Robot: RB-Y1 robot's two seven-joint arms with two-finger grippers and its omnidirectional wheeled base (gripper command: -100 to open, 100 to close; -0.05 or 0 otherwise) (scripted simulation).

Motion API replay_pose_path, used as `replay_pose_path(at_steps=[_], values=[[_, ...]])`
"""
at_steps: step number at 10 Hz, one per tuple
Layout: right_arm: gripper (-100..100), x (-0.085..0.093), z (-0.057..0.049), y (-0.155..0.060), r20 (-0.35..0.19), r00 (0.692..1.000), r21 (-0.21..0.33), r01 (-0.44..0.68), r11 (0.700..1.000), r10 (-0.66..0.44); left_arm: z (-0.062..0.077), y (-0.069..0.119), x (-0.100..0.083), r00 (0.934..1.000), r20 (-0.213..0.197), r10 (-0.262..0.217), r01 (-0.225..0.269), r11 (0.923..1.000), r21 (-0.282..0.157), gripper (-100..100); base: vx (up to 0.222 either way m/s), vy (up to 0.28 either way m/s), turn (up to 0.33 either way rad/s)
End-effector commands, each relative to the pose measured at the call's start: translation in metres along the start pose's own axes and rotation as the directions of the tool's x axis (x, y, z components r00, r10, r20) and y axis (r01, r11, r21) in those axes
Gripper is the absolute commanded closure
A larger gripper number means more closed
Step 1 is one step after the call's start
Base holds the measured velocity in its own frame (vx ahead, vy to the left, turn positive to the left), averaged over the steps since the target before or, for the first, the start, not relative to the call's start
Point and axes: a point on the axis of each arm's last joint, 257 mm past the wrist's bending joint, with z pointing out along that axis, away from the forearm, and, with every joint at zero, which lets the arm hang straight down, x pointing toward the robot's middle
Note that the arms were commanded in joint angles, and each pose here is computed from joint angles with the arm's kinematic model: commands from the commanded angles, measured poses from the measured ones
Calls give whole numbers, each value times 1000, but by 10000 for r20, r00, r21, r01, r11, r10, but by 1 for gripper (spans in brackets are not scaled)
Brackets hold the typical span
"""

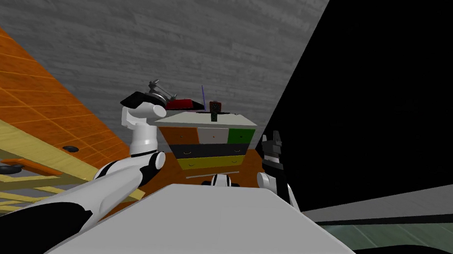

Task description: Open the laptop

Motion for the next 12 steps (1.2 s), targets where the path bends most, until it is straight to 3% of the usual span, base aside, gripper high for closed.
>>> replay_pose_path(at_steps=[1, 3, 5, 7, 8, 10, 11, 12], values=[[0, 0, 0, 0, -1, 10000, -1, 1, 10000, -1, 13, 21, -11, 9970, 486, -603, 635, 9958, -665, -100, -1, -145, 84], [0, 0, 0, 0, -1, 10000, 0, 1, 10000, -1, 20, 27, -20, 9926, 802, -908, 986, 9903, -982, -100, 15, -151, 74], [0, 0, 0, 0, -1, 10000, -1, 1, 10000, -1, 20, 34, -27, 9911, 952, -931, 1034, 9886, -1097, -100, -11, -97, 37], [0, 0, 0, 0, -1, 10000, 1, 2, 10000, -2, 26, 42, -36, 9843, 1277, -1217, 1392, 9804, -1391, -100, 12, -87, 47], [0, 0, 0, 0, -1, 10000, 0, 2, 10000, -2, 31, 47, -40, 9778, 1498, -1462, 1700, 9722, -1607, -100, -13, -123, 73], [0, 0, 0, 0, -1, 10000, 0, 2, 10000, -2, 31, 51, -44, 9762, 1590, -1473, 1736, 9705, -1672, -100, -3, -96, 8], [0, 0, 0, 0, -2, 10000, -1, 3, 10000, -3, 34, 58, -49, 9683, 1836, -1694, 2041, 9603, -1904, -100, -7, -81, 67], [0, 0, 0, 0, -1, 10000, 0, 3, 10000, -3, 34, 60, -52, 9672, 1889, -1699, 2063, 9591, -1940, -100, -6, -84, 58]])
